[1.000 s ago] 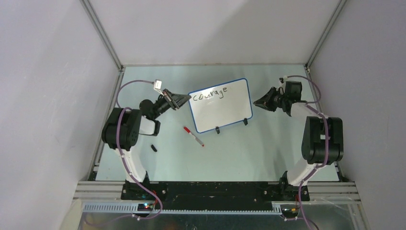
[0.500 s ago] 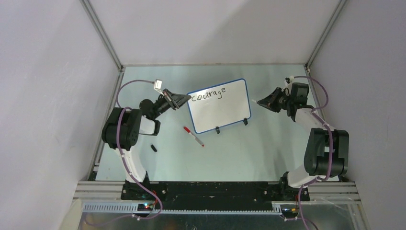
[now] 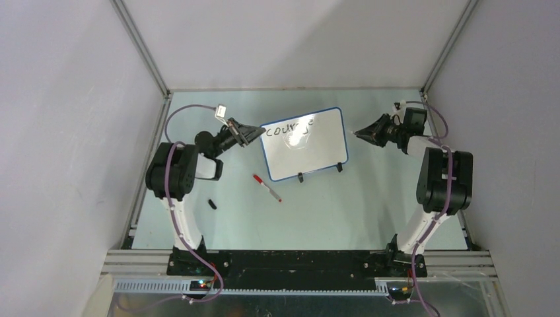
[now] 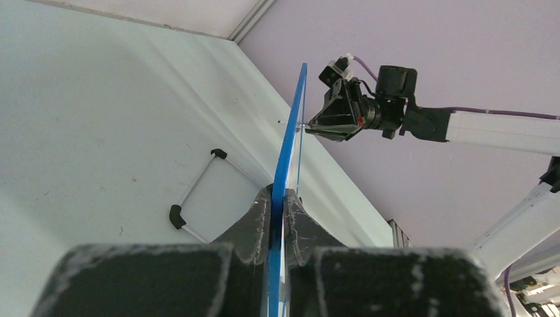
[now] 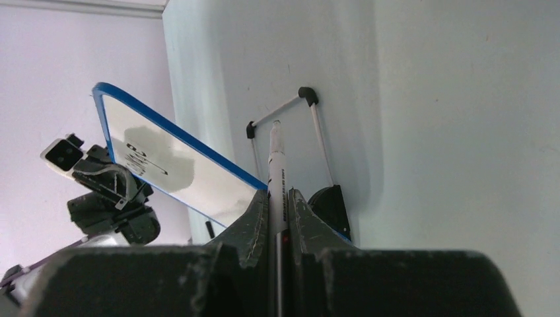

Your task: Write a sentence on the whiteboard

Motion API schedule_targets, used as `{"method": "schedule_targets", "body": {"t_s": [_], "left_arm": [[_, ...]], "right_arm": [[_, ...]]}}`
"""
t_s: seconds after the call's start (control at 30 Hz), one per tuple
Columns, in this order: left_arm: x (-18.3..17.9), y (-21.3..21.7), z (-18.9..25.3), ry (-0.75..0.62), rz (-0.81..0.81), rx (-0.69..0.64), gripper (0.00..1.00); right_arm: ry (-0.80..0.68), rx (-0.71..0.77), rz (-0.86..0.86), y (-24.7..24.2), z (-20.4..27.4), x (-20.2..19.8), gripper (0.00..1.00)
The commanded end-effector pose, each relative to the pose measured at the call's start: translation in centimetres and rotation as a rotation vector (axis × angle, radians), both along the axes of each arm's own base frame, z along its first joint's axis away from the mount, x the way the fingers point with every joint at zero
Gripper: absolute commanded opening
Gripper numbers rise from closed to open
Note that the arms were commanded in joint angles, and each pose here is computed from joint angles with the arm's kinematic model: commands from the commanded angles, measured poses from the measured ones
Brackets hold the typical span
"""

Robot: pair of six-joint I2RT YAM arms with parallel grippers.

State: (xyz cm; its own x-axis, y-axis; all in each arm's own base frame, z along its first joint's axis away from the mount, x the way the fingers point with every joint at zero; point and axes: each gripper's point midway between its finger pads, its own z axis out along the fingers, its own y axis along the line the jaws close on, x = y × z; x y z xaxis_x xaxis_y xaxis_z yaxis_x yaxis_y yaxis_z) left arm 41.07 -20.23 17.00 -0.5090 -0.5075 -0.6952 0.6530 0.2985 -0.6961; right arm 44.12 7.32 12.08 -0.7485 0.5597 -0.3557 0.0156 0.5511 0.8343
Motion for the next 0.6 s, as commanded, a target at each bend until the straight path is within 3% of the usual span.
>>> {"method": "schedule_targets", "body": {"t_s": [0.0, 0.23, 0.57], "left_arm": [[0.3, -0.2, 1.5, -0.051, -0.027, -0.020, 0.04], [0.3, -0.7, 1.6, -0.069, -0.049, -0.010, 0.02], [-0.4, -1.8, 1.6, -0.067, -0.102, -0.008, 0.00]], "right_arm": [[-0.049, 0.071, 0.072, 1.0, 1.6, 0.7, 0.00], [-0.023, 0.150, 0.165, 2.3, 1.4, -0.6, 0.00], [-0.035, 0.141, 0.221, 3.4, 3.0, -4.4, 0.00]]}}
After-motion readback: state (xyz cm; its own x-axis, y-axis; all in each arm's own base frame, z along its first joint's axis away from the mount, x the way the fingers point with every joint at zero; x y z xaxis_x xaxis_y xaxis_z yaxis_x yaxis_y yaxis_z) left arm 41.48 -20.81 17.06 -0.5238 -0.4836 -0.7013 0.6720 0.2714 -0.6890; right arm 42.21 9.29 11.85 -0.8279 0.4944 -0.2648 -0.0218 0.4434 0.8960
